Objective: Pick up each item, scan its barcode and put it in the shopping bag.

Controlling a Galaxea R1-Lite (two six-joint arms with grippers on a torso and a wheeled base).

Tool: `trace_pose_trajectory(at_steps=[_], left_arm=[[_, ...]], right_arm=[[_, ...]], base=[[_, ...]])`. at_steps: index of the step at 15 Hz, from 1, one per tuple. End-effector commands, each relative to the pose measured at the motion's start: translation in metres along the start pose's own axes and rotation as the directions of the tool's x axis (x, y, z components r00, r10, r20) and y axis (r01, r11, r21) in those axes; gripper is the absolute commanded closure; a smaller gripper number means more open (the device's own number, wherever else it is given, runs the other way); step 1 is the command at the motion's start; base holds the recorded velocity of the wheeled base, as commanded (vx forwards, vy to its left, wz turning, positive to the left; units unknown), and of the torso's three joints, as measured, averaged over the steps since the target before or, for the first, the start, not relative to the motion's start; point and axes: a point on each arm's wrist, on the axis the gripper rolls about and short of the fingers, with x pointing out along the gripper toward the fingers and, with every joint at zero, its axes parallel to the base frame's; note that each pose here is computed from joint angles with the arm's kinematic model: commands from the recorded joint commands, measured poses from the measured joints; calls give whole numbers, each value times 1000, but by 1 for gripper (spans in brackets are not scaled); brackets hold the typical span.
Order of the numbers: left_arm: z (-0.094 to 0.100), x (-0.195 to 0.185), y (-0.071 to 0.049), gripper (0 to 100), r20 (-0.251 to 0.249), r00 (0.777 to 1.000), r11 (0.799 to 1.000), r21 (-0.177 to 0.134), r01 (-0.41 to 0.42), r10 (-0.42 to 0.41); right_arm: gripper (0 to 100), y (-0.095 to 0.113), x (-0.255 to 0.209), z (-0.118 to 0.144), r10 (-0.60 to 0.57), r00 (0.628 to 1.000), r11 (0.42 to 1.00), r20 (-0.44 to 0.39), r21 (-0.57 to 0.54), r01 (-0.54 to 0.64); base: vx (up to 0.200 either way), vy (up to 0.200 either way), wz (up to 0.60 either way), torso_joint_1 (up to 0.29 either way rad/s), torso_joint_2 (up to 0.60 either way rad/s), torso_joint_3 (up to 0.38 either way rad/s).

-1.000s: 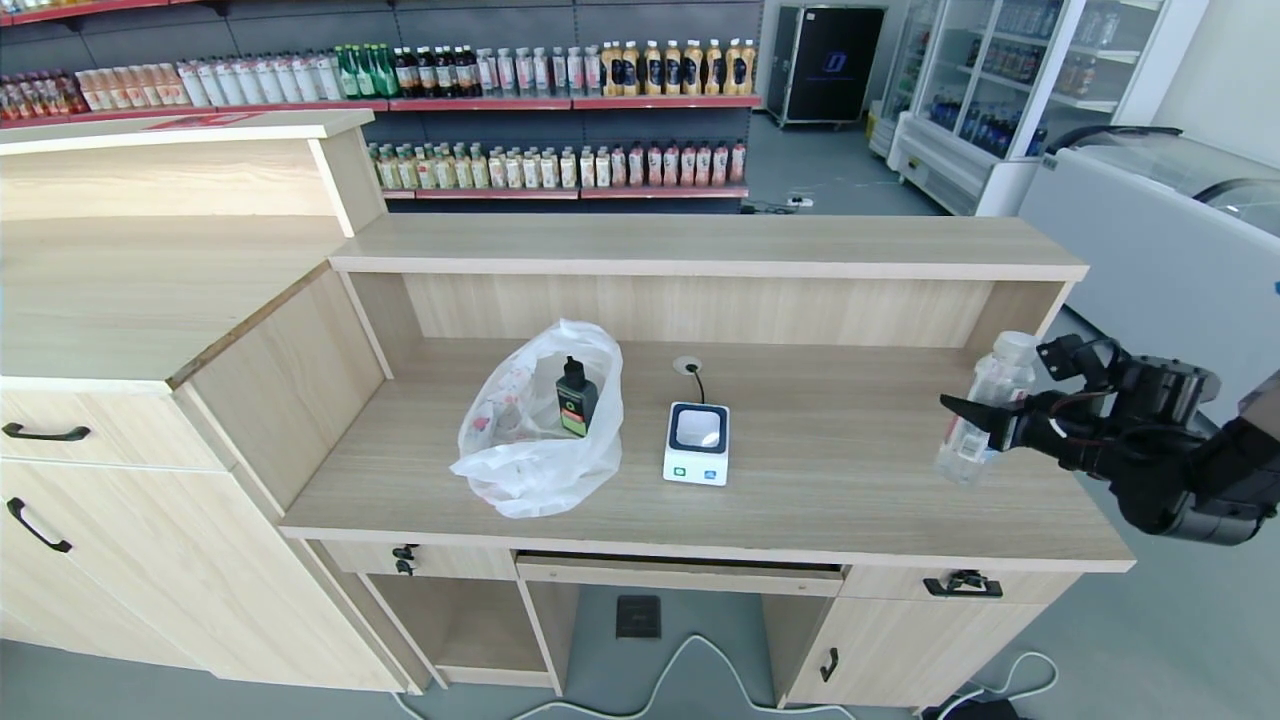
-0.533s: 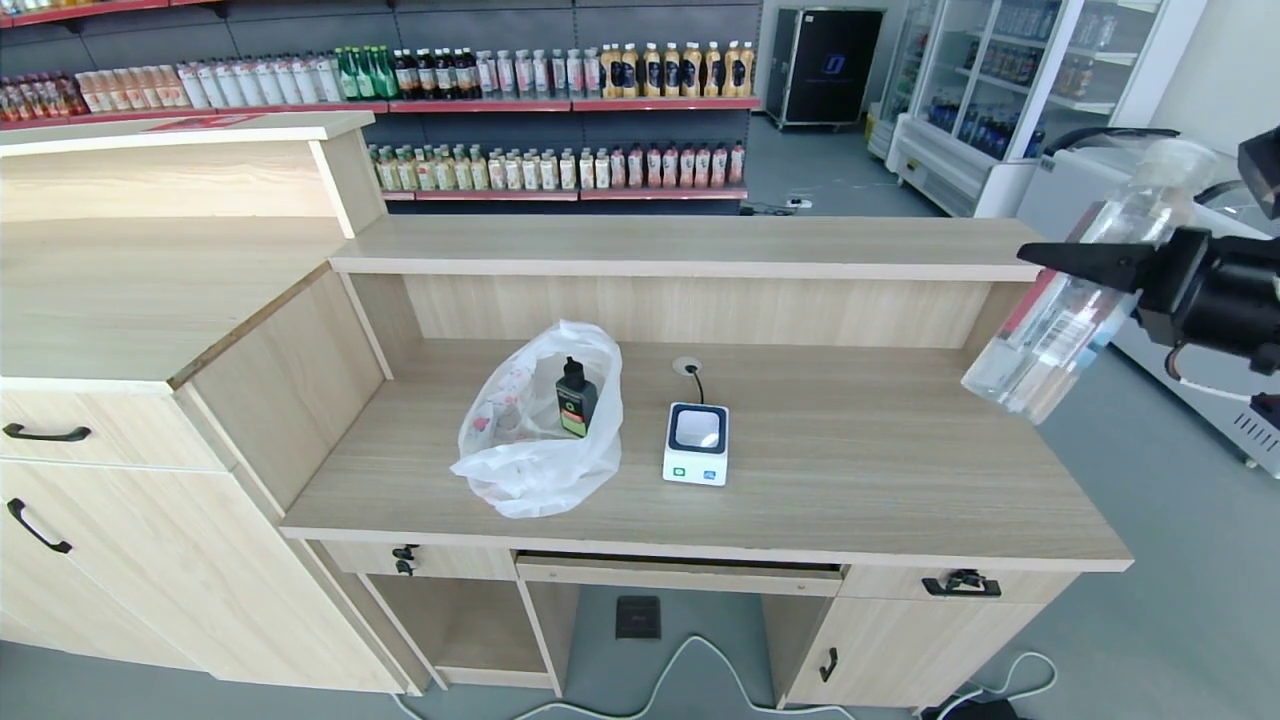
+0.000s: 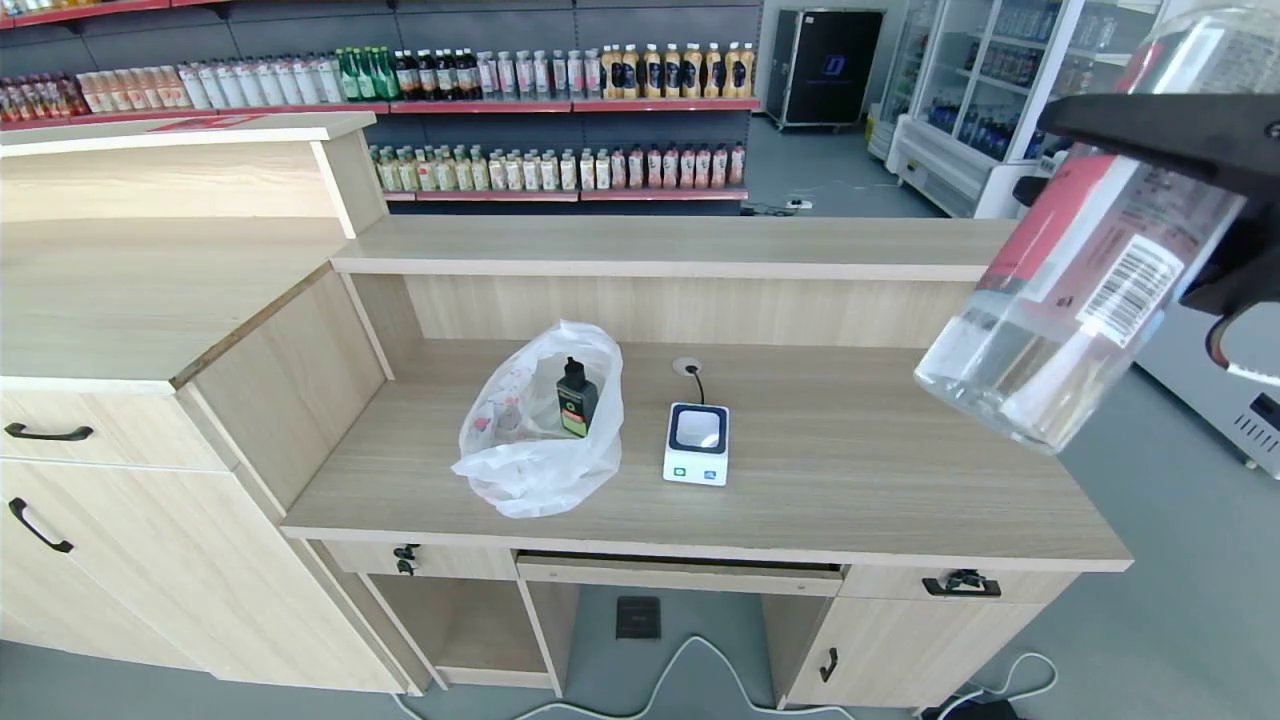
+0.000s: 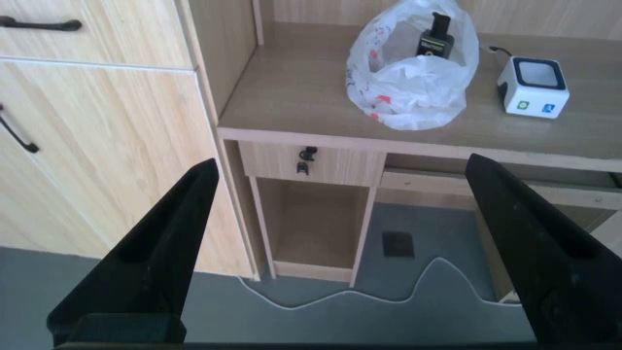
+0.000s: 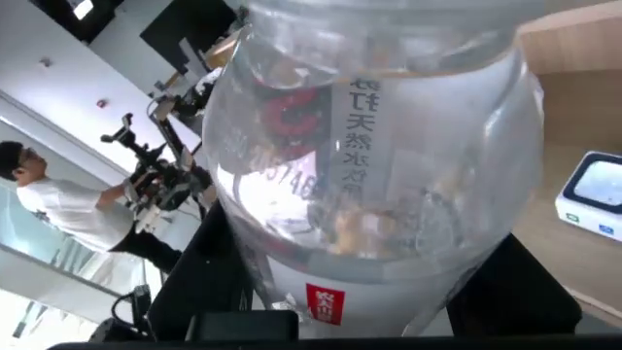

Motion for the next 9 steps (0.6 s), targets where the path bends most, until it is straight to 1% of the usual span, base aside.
trace_pose_trajectory(at_steps=[1,2,4,7,9], left_arm=[[0,0,0,0,0,1000,1000,0,1,-1],[0,0,0,0,0,1000,1000,0,-1,1],[0,0,0,0,0,1000,1000,-2,-1,1],[0,0,0,0,0,1000,1000,0,-1,1],[0,0,0,0,0,1000,1000,-2,-1,1]], right_arm=[[100,24,-13,-13,92,995,996,-26,8,-92],[100,28,-15,-15,120,992,993,-36,-4,-120],[100,29,-17,-19,118,991,992,-62,-41,-120],[100,30,-20,-23,121,990,991,-77,-51,-125],[100,36,-29,-27,149,983,986,-103,-57,-155]], base=[[0,0,0,0,0,0],[0,0,0,0,0,0],[0,0,0,0,0,0],[0,0,0,0,0,0],[0,0,0,0,0,0]])
